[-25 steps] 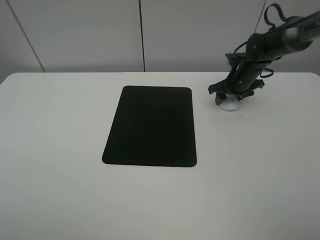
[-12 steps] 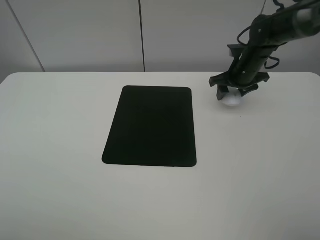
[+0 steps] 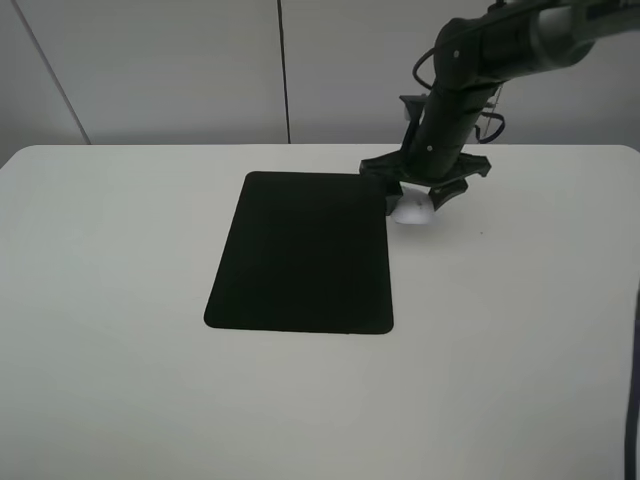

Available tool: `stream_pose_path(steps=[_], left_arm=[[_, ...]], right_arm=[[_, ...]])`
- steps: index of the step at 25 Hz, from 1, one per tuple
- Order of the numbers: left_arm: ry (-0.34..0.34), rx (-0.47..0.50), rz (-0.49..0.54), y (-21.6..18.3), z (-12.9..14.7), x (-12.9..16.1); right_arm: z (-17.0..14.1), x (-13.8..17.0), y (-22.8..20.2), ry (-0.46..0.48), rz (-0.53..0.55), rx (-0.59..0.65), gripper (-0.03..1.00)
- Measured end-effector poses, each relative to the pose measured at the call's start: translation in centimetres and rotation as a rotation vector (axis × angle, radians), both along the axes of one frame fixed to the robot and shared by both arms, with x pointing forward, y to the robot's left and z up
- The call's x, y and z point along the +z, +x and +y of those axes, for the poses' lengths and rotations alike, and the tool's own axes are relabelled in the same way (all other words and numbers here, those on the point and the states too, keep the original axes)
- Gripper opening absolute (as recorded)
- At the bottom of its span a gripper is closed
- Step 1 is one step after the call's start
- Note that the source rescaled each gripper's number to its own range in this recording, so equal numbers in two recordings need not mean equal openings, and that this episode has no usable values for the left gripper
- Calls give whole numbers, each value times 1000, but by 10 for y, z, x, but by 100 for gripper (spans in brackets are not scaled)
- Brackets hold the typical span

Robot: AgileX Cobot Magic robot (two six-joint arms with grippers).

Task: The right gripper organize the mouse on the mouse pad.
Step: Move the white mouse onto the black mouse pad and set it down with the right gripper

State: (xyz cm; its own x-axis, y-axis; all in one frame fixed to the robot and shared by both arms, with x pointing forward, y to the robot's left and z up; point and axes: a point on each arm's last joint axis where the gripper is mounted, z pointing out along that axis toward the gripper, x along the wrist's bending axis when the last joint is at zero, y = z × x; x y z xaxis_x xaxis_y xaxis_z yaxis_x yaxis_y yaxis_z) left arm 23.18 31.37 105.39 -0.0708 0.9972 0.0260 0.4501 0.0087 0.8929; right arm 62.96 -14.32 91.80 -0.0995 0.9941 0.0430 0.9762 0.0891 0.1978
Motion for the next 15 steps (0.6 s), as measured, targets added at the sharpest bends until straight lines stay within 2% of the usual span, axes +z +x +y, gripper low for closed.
stream_pose_path(steps=[4,10,15], left_arm=[[0,0,0,0,0,0],[0,0,0,0,0,0],[0,0,0,0,0,0]], right_arm=[[26,1,-8,15,-39,-12,0],[61,3,-19,-1,-132,39,0],[84,3,-27,25,-190,71,0]])
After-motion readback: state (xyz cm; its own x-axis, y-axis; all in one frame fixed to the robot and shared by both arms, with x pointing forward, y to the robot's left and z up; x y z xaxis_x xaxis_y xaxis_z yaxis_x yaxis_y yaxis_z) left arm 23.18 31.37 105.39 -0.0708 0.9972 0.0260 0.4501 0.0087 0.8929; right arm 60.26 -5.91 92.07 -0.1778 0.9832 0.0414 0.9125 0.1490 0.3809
